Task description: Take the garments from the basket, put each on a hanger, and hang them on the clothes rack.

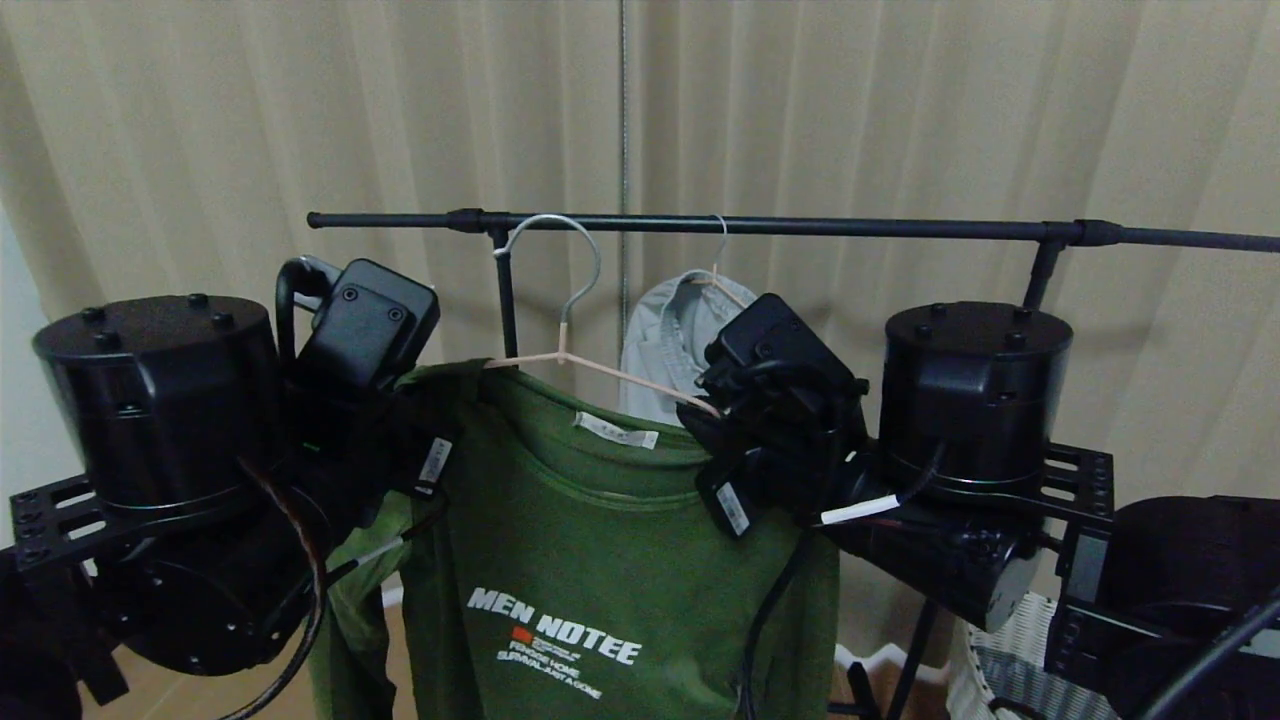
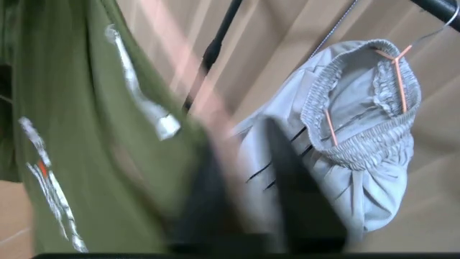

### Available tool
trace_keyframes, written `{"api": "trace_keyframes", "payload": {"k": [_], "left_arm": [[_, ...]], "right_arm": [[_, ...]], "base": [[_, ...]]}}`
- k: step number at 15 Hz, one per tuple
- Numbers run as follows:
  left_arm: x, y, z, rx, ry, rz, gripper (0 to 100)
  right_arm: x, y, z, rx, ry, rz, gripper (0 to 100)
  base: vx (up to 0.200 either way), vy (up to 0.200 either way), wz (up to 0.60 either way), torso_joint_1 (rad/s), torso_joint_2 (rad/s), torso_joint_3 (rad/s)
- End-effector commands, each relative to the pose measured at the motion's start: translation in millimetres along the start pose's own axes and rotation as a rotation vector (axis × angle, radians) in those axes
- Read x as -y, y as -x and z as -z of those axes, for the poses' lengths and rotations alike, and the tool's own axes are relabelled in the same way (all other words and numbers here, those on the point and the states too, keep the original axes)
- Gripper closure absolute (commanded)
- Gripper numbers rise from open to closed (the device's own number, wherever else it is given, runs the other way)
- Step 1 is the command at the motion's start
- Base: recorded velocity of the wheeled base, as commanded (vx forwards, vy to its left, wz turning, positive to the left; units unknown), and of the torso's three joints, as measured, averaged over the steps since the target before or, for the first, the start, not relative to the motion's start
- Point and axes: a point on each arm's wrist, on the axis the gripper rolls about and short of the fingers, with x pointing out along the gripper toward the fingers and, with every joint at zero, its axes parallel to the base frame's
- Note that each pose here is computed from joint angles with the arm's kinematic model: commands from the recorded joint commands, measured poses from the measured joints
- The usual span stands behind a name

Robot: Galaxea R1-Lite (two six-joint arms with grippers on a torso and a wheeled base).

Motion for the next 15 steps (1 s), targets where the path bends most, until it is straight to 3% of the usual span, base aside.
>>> {"api": "trace_keyframes", "payload": {"k": [1, 7, 8, 12, 14, 15], "left_arm": [[-2.4, 1.9, -1.9, 0.013, 0.012, -0.007, 100], [-1.3, 7.0, 4.7, 0.019, 0.014, 0.004, 100], [-1.1, 7.0, 5.2, 0.017, 0.020, 0.005, 0], [5.3, 11.6, 8.3, 0.022, 0.033, 0.048, 0], [11.1, 24.8, 15.2, 0.071, 0.071, 0.201, 0], [10.6, 26.6, 16.5, 0.079, 0.083, 0.226, 0]], "right_arm": [[-0.4, 0.3, 1.5, -0.006, 0.001, 0.002, 100], [2.6, 4.0, -2.4, 0.007, -0.029, 0.025, 100], [3.5, 4.6, -3.0, 0.009, -0.031, 0.029, 100], [16.0, 6.9, -4.5, 0.015, -0.042, 0.064, 100], [37.4, 13.5, 1.0, 0.007, -0.060, 0.124, 100], [47.0, 17.7, 4.5, 0.015, -0.077, 0.157, 100]], "base": [[0.000, 0.000, 0.00, 0.000, 0.00, 0.000], [0.000, 0.000, 0.00, 0.000, 0.00, 0.000], [0.000, 0.000, 0.00, 0.000, 0.00, 0.000], [0.000, 0.000, 0.00, 0.000, 0.00, 0.000], [0.000, 0.000, 0.00, 0.000, 0.00, 0.000], [0.000, 0.000, 0.00, 0.000, 0.00, 0.000]]}}
